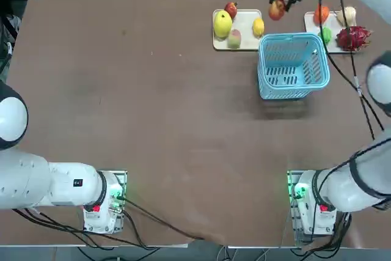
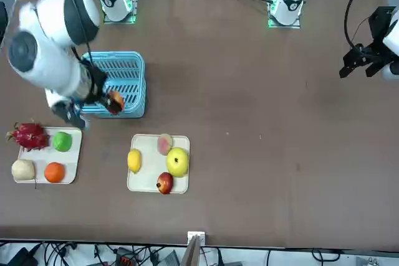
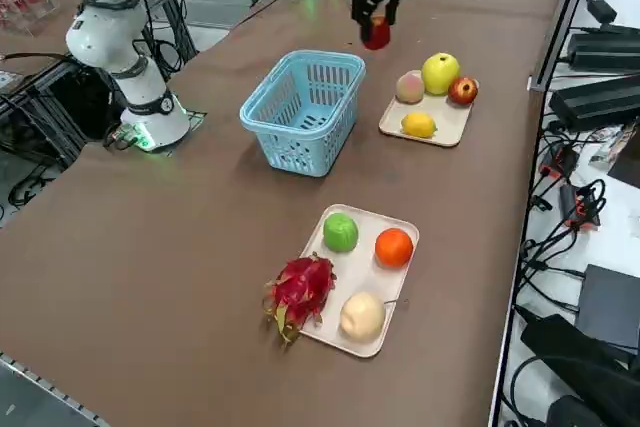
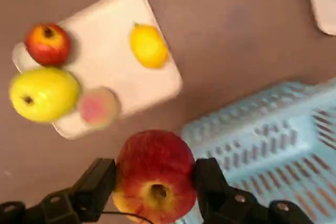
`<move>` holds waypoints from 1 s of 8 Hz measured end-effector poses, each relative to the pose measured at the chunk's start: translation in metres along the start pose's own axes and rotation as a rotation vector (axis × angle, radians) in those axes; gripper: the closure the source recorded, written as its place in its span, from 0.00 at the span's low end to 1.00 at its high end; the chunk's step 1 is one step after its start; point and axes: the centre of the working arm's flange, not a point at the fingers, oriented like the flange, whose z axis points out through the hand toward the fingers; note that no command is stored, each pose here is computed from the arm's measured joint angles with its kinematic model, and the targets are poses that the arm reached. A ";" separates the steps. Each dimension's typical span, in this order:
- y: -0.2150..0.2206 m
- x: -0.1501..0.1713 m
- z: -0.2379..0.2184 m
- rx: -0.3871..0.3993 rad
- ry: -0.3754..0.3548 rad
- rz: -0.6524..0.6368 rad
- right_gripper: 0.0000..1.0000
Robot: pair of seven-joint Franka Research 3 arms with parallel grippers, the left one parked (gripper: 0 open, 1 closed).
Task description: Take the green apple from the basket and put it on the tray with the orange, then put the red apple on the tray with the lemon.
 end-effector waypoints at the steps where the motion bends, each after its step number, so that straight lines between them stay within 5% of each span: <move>1: -0.018 0.017 0.020 0.035 0.039 0.032 0.13; 5: -0.066 0.054 0.090 0.132 0.136 0.162 0.13; 8: -0.077 0.051 0.164 0.073 0.085 0.165 0.13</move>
